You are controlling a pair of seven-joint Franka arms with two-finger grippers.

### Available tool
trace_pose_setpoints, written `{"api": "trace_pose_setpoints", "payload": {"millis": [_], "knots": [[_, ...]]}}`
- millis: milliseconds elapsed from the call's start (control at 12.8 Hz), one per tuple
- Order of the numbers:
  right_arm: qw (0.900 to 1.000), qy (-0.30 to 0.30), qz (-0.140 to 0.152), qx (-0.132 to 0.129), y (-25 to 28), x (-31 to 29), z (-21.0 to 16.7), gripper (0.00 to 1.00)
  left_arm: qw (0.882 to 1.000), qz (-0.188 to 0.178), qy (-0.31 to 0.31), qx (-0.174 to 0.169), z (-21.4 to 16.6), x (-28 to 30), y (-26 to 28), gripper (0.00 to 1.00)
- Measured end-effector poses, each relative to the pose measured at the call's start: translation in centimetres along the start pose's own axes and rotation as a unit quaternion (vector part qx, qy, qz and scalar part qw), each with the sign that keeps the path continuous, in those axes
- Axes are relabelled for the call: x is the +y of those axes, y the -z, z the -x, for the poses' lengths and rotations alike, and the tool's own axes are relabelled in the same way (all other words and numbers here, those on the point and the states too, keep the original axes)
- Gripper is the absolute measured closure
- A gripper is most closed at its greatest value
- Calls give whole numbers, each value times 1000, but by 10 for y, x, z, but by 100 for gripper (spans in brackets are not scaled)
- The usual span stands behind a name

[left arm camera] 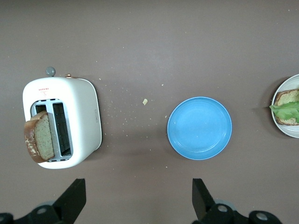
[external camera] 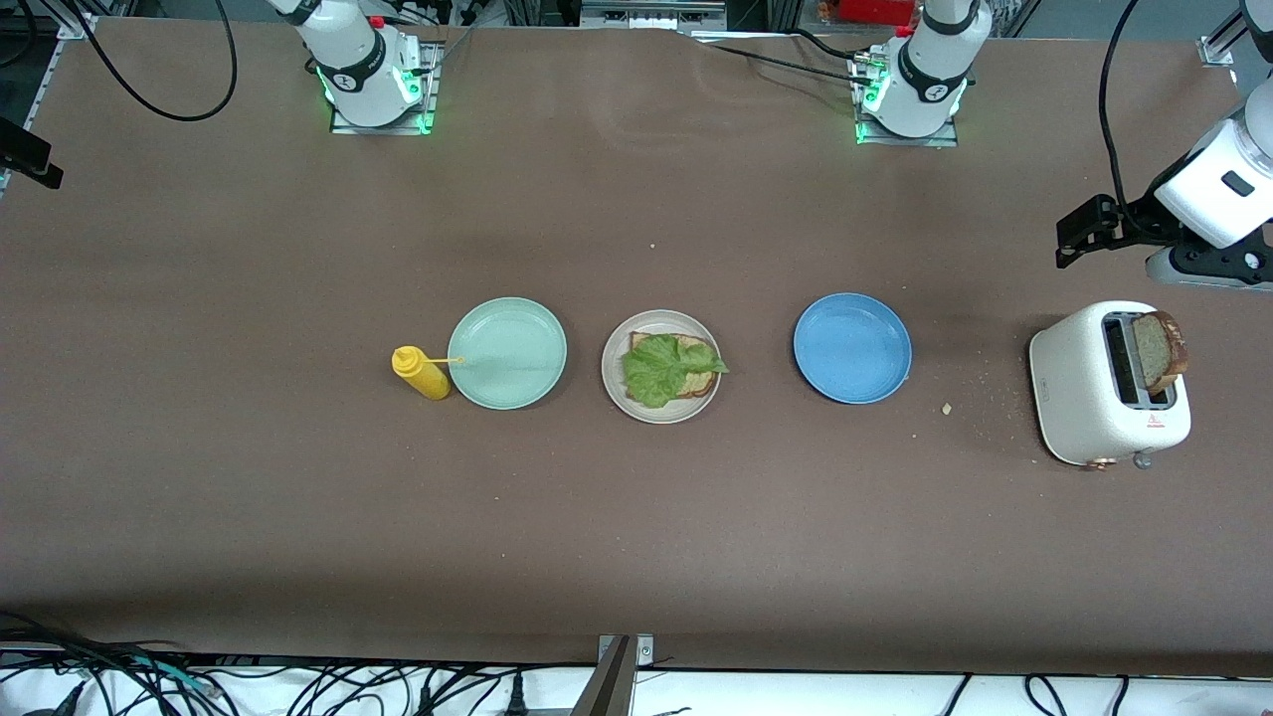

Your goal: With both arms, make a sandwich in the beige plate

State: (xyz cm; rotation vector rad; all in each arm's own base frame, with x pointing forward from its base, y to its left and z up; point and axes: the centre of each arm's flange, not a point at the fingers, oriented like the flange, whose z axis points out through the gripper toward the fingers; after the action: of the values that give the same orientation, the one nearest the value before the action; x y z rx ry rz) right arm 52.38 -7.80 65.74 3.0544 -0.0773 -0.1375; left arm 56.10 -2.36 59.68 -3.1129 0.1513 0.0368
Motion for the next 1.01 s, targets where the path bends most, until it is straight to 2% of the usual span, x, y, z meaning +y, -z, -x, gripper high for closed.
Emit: {"api": "trace_pose_setpoints", "payload": {"millis": [546, 703, 859, 1015], "knots": [[1000, 8, -1, -16, -2, -8, 3, 0, 1000, 0, 5, -7, -4, -5, -9, 0], [1000, 8, -1, -17, -2, -8, 3, 0, 999, 1, 39, -14, -15, -45, -31, 0], [1000, 8, -1, -17, -2, -8, 3, 0, 995, 3, 94, -30, -20, -115, -64, 0], [1000, 7, -1, -14, 1, -8, 5, 0, 994, -9, 108, -26, -24, -178, -91, 0]]}}
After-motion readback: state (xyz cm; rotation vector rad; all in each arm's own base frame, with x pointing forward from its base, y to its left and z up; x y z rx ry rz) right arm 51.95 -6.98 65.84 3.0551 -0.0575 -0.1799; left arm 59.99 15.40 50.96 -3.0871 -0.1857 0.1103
